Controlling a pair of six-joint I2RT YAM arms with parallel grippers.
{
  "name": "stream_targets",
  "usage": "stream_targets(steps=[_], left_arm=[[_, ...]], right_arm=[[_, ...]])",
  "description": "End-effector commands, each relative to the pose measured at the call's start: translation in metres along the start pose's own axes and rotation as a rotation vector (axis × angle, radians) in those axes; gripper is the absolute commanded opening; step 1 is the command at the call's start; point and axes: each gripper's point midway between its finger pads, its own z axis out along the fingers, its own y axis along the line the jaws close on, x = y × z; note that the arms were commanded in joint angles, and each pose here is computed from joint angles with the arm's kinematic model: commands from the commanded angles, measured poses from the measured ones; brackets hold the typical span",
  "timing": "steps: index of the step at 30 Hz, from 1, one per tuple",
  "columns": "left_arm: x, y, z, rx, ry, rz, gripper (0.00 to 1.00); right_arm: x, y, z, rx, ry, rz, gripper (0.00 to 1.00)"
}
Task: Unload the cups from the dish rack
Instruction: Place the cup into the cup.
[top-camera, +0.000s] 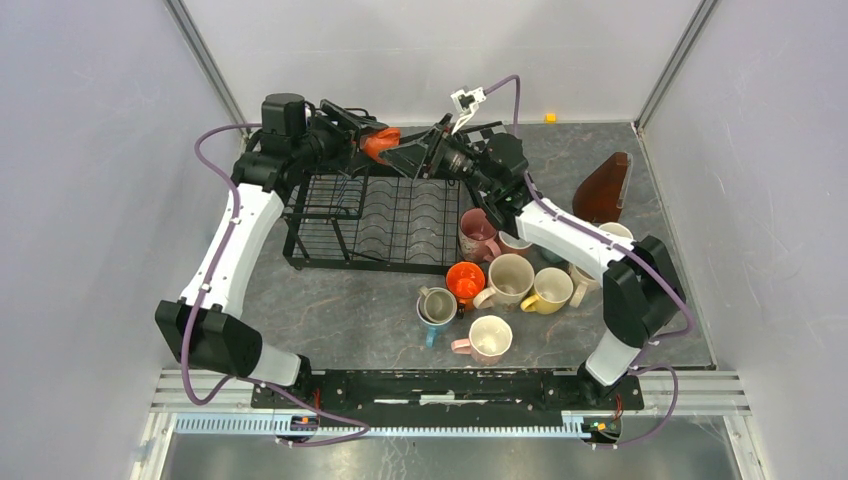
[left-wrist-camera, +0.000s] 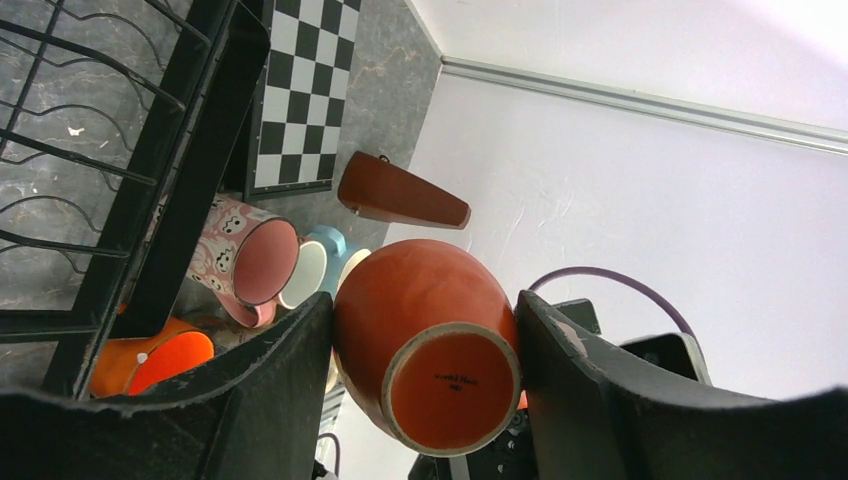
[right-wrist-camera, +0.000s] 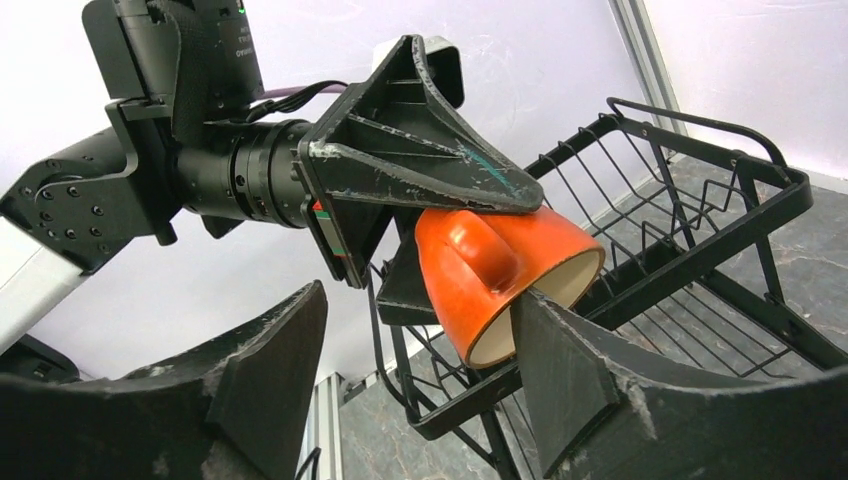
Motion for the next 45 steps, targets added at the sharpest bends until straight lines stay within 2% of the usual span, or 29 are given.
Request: stream_targets(steps=[1,8,16,18,19,23,29,31,45], left_arm=[[0.014,-0.029,-0.014,0.116,0.034,-0.003,0.44],[0.023,-0.031,-0.009,0.126,0.058,-0.016,0.44],[0.029,-0.030,-0.005,0.128,0.068,-0.015,0.44],[0.031,-0.029,-0.005,0.126,0.073,-0.013,0.45],[0.032,-0.029,-0.005,0.126,0.075,-0.010,0.46],[0.038,-0.024,-0.006,0.129,0.090,0.015,0.59],[0.040,-0.022,-0.007,0.155,0.093,0.043,0.93],[0.040,-0.022,-0.008,0.160,0.089,0.057,1.00],[0.036,-0.040,-0.039,0.213,0.005,0.219,1.00]], right_arm=[[-0.023,0.011,0.007,-0.061,-0.090,-0.002,0.71],[-0.017,0.008,0.006,-0.067,-0.094,0.022,0.56],[-0.014,0.008,0.002,-0.066,-0.088,0.025,0.22],[-0.015,0.009,0.000,-0.068,-0.087,0.024,0.10],[-0.016,0.011,-0.001,-0.070,-0.089,0.024,0.00],[-0.023,0.017,-0.006,-0.074,-0.104,0.010,0.00],[-0.032,0.025,-0.011,-0.075,-0.118,-0.008,0.00],[-0.033,0.025,-0.013,-0.066,-0.116,-0.012,0.00],[-0.017,0.008,-0.042,0.115,0.015,-0.049,0.00]])
